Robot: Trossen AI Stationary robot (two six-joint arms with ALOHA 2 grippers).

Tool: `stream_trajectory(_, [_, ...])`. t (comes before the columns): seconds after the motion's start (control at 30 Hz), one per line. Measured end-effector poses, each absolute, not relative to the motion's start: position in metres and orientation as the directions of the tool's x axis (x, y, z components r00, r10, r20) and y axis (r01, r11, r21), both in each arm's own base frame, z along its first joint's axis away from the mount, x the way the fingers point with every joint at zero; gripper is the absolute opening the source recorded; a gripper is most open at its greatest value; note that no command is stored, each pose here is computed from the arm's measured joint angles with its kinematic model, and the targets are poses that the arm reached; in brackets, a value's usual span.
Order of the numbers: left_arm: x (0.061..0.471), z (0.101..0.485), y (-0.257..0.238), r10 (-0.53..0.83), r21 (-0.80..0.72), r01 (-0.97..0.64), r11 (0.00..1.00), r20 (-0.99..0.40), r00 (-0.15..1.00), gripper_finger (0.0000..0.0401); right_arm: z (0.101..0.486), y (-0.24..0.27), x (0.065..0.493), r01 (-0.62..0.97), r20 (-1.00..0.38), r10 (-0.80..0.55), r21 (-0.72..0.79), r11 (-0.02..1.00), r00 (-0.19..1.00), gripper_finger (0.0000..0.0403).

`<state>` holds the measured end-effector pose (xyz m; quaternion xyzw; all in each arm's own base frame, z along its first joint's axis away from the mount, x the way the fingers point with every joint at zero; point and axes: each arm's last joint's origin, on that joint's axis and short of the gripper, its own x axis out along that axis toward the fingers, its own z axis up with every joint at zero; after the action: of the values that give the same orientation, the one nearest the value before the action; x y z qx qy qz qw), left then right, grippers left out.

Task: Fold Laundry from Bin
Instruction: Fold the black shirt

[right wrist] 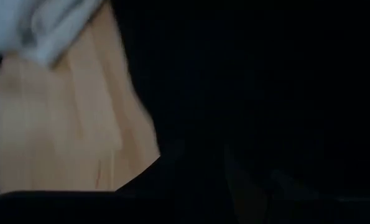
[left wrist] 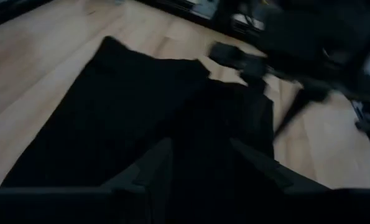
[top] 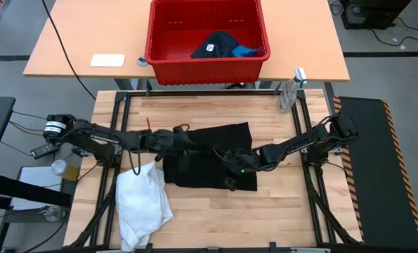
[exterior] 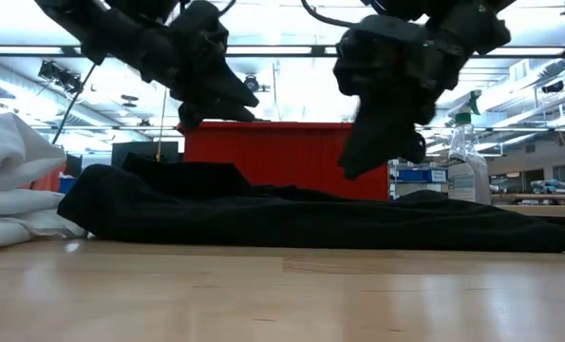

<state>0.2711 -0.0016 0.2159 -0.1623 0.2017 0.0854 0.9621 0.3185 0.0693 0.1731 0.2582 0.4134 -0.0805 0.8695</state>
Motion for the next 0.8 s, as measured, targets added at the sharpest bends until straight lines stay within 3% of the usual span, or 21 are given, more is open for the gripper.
stream_trajectory(0.27, [0.272, 0.218, 0.009, 0.135, -0.365, -0.288, 0.885, -0.39, 0.911, 0.0155, 0.159, 0.078, 0.298, 0.27, -0.881, 0.078, 0.226, 0.936, 0.467, 0.0118])
stream_trajectory(0.53, [0.273, 0.221, 0.009, 0.135, -0.378, -0.277, 0.883, -0.361, 0.923, 0.0155, 0.13, 0.046, 0.276, 0.42, -0.936, -0.013, 0.145, 0.896, 0.351, 0.0118])
stream_trajectory(0.8, [0.272, 0.22, 0.016, 0.166, -0.423, -0.326, 0.846, -0.372, 0.913, 0.0155, 0.126, -0.003, 0.265, 0.512, -0.952, -0.191, -0.043, 0.858, 0.241, 0.0118])
